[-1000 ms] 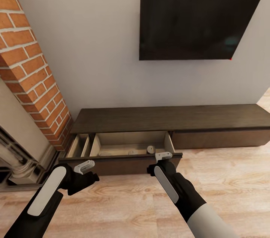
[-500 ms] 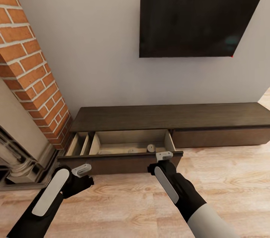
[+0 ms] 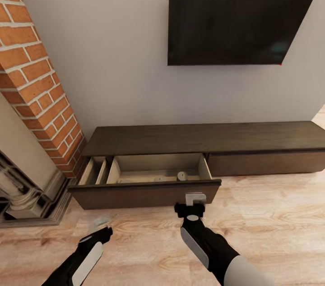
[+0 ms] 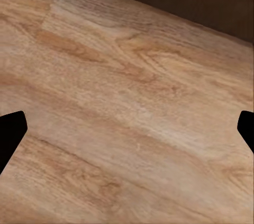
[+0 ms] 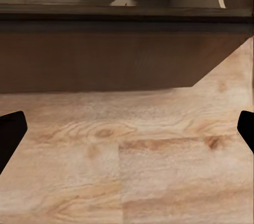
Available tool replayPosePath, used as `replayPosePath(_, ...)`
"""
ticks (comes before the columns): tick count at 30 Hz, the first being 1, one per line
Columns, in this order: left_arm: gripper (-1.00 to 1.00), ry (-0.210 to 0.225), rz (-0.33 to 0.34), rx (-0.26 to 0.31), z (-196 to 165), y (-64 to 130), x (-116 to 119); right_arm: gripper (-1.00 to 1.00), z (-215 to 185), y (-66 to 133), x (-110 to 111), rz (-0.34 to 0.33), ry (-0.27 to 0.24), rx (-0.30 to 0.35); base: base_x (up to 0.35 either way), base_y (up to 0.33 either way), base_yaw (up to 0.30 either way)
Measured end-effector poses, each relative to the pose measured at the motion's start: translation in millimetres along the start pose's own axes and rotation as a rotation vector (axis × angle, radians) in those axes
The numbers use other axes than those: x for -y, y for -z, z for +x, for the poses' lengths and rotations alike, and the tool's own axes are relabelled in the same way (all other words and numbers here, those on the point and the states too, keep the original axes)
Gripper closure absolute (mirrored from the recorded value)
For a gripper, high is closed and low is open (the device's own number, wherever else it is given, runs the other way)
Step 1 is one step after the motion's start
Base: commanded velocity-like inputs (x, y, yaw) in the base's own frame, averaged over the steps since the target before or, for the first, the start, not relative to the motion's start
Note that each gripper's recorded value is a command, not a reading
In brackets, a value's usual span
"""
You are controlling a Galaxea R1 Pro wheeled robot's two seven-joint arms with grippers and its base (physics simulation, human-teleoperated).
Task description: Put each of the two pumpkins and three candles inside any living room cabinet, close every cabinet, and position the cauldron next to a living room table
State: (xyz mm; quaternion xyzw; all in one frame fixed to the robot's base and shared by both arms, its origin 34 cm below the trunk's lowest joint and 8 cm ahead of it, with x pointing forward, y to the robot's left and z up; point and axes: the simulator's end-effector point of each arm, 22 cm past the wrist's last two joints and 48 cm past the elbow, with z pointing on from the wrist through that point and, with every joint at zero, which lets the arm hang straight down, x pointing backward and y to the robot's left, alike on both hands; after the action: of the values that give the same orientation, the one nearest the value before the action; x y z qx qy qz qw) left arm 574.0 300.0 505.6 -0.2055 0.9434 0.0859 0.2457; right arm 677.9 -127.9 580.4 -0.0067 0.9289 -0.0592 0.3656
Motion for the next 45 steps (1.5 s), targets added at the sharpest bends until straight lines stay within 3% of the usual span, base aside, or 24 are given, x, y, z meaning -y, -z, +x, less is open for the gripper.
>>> replayPosePath(6,-1.0,-0.049,0.018,0.021,21,-10.1,11,-1.0,22,-14.9,10,0.03,-0.019,0.067,0.0,0.0,0.0)
replayPosePath(13,-1.0,-0.073,0.049,0.087,27,-16.3,27,-1.0,37,-26.3,13,0.039,-0.029,0.087,0.0,0.0,0.0)
replayPosePath(16,-1.0,-0.062,0.054,0.113,26,-19.8,29,-1.0,52,-34.1,22,0.056,-0.029,0.096,0.0,0.0,0.0)
replayPosePath(19,-1.0,-0.048,0.059,0.14,24,-23.3,31,-1.0,76,-43.6,28,0.043,-0.018,0.091,0.0,0.0,0.0)
replayPosePath(22,-1.0,-0.063,0.077,0.154,29,-24.7,40,-1.0,93,-50.4,29,0.016,-0.01,0.094,0.0,0.0,0.0)
replayPosePath(26,-1.0,-0.082,0.129,0.169,38,-19.8,72,-1.0,101,-56.1,28,0.004,-0.009,0.105,0.0,0.0,0.0)
replayPosePath(32,-1.0,-0.112,0.144,0.236,33,-23.2,82,-1.0,109,-63.5,23,-0.017,-0.012,0.115,0.0,0.0,0.0)
replayPosePath(37,-1.0,-0.116,0.147,0.25,37,-29.9,83,-1.0,90,-65.5,26,-0.018,-0.08,0.242,0.0,0.0,0.0)
replayPosePath(42,-1.0,-0.117,0.152,0.259,41,-36.8,85,-1.0,96,-70.4,28,-0.016,-0.085,0.272,0.0,0.0,0.0)
replayPosePath(45,-1.0,-0.117,0.153,0.291,38,-40.0,85,-1.0,102,-74.2,28,-0.015,-0.081,0.275,0.0,0.0,0.0)
